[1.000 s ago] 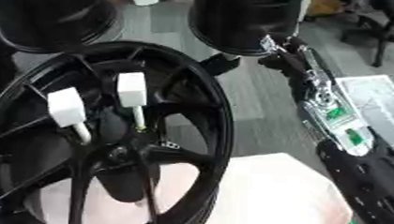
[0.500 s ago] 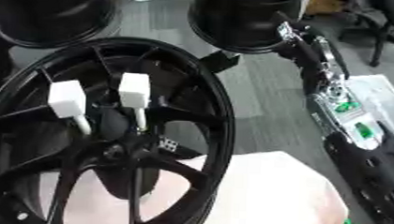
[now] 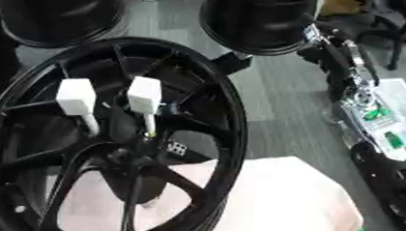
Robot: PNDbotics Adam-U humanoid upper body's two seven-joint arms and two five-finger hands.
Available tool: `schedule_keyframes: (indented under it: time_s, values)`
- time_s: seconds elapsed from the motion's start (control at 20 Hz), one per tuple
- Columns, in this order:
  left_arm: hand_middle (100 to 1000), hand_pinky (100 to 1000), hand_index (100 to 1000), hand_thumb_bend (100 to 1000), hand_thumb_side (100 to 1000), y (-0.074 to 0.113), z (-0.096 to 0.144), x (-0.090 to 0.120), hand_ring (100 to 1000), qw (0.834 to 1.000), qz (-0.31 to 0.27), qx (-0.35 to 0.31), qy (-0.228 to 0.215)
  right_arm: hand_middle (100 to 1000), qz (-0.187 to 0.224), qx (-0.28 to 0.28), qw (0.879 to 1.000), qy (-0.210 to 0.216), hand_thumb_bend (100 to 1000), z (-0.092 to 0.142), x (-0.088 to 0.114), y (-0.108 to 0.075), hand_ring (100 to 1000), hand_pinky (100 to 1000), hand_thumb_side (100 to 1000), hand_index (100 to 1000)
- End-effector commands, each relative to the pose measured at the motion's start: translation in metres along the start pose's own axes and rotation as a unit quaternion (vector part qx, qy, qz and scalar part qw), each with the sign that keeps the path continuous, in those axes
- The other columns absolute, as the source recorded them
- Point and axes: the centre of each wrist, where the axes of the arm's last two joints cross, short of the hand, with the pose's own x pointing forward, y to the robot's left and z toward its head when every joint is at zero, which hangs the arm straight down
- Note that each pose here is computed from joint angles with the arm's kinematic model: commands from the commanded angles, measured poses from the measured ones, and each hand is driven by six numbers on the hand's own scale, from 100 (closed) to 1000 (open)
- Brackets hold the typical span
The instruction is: Pull the pin out of the wheel hub.
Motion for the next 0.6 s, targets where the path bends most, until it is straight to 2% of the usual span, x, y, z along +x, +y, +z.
schedule_keyframes:
  time_s: [0.05, 0.2, 0.35, 0.4, 0.5, 0.6]
  values:
    - [817, 896, 929, 808, 666, 0.024, 0.019, 0.008, 849, 0.998, -0.002, 0.061, -0.005, 646, 0.005, -0.003, 1.0, -0.024, 421, -0.004, 0.017, -0.005, 600, 789, 504, 788]
    - [761, 845, 896, 606, 667, 0.03, 0.025, 0.016, 793, 0.993, 0.042, 0.111, -0.028, 646, 0.003, -0.007, 1.0, -0.023, 420, -0.003, 0.015, -0.007, 600, 789, 504, 788]
    - [718, 808, 815, 342, 613, 0.037, 0.033, 0.024, 745, 0.979, 0.106, 0.165, -0.06, 646, -0.001, -0.012, 1.0, -0.024, 416, -0.002, 0.015, -0.008, 600, 789, 503, 788]
    - [720, 805, 812, 335, 620, 0.037, 0.035, 0.025, 743, 0.972, 0.132, 0.18, -0.069, 647, -0.004, -0.013, 1.0, -0.025, 416, -0.002, 0.015, -0.007, 600, 789, 502, 788]
    - [745, 806, 818, 244, 649, 0.033, 0.039, 0.023, 753, 0.959, 0.18, 0.203, -0.082, 647, -0.009, -0.013, 0.999, -0.027, 417, -0.002, 0.016, -0.005, 601, 789, 501, 788]
    - [774, 810, 842, 243, 665, 0.024, 0.042, 0.018, 775, 0.946, 0.218, 0.221, -0.096, 647, -0.014, -0.012, 0.999, -0.03, 423, -0.002, 0.017, -0.003, 601, 789, 497, 788]
